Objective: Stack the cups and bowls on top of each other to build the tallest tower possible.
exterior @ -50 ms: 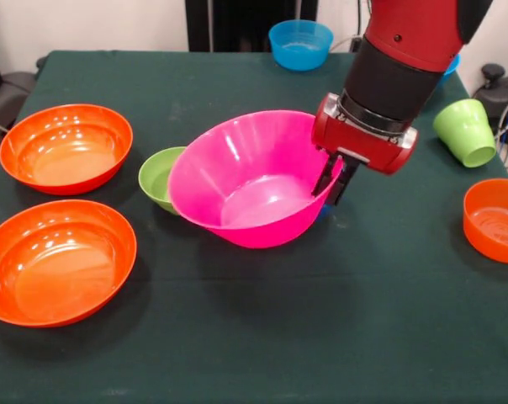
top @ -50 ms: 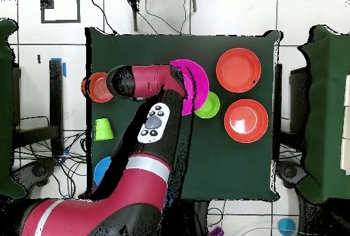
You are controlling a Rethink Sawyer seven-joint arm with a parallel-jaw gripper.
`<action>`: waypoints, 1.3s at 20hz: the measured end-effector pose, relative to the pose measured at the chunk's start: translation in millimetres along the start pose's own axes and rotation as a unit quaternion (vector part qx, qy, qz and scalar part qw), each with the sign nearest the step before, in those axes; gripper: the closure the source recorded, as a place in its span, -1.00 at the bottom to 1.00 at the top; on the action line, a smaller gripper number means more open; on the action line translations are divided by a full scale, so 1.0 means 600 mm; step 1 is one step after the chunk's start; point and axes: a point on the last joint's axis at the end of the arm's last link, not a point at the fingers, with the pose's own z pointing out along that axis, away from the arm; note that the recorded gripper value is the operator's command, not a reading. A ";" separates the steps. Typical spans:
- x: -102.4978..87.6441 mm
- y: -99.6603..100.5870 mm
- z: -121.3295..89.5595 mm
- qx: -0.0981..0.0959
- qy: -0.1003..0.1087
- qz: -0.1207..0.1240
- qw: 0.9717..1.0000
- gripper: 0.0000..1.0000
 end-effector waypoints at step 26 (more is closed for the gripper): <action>-0.054 -0.084 -0.283 -0.056 0.012 0.057 0.997 1.00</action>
